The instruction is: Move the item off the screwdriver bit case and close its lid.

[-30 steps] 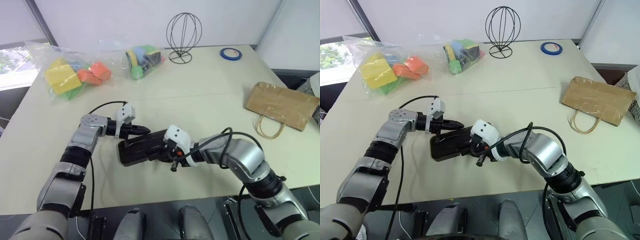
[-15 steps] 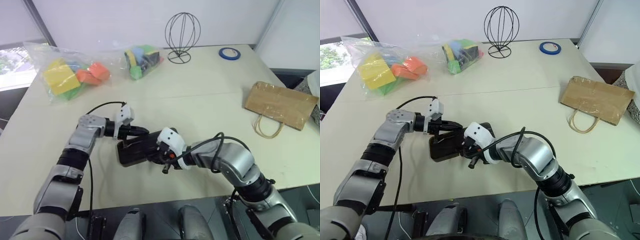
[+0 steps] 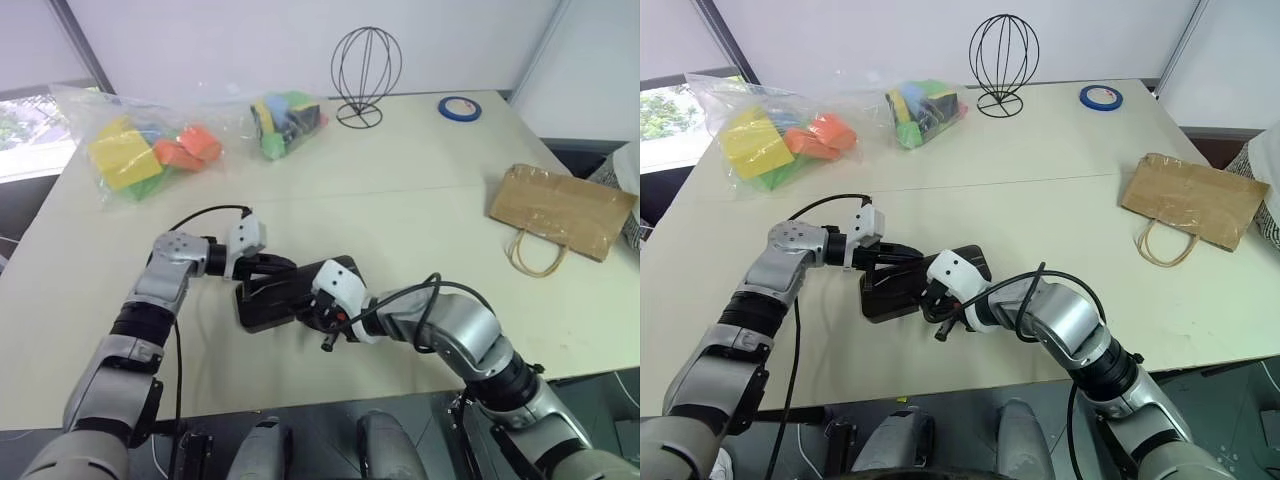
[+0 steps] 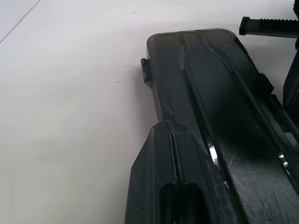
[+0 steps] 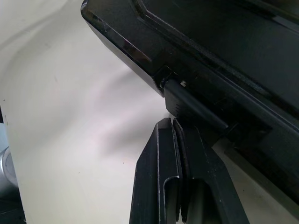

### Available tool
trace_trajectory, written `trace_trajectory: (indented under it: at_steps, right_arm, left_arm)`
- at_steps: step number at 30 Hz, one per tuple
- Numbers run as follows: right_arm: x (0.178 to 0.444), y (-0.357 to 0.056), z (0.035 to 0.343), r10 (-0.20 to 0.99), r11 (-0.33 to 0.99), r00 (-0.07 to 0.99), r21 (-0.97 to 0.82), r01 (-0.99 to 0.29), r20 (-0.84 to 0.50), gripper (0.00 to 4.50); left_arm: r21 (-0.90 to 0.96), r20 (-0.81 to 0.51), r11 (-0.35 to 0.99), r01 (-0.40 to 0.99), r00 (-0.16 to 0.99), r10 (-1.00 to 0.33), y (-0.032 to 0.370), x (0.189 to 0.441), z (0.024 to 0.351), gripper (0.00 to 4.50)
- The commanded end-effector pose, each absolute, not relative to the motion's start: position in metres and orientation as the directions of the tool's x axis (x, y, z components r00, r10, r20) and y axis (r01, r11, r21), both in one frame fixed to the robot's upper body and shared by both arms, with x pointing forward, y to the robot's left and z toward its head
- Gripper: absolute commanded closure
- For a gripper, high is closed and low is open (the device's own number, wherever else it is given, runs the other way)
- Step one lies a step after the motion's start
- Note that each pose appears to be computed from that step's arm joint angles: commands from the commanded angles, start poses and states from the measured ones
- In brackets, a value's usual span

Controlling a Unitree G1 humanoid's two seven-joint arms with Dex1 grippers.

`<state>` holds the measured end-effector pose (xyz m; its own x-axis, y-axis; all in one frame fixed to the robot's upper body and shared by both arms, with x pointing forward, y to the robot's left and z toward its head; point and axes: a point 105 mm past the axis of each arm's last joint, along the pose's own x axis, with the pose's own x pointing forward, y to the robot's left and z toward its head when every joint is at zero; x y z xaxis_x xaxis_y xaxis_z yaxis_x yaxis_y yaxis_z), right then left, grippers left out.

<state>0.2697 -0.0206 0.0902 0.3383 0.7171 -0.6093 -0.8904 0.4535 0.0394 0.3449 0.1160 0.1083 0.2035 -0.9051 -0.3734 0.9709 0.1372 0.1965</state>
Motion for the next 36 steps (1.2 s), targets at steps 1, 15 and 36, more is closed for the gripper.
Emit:
trace_trajectory:
  at_steps: [1,15,36]
  right_arm:
    - [0.291,-0.024,0.110,0.696,0.520,0.473,-0.076,-0.851,-0.540,4.45]
    - [0.300,-0.023,0.118,0.693,0.529,0.515,-0.129,-0.839,-0.505,4.45]
    - [0.260,-0.079,0.154,0.740,0.471,0.422,-0.045,-0.881,-0.524,4.45]
  left_arm:
    - [0.077,-0.513,0.075,0.994,0.104,-0.852,0.119,0.324,0.061,4.50]
    - [0.062,-0.510,0.076,0.995,0.097,-0.855,0.118,0.318,0.057,4.50]
    - [0.099,-0.236,0.330,0.939,0.344,-0.909,0.122,0.341,0.150,4.50]
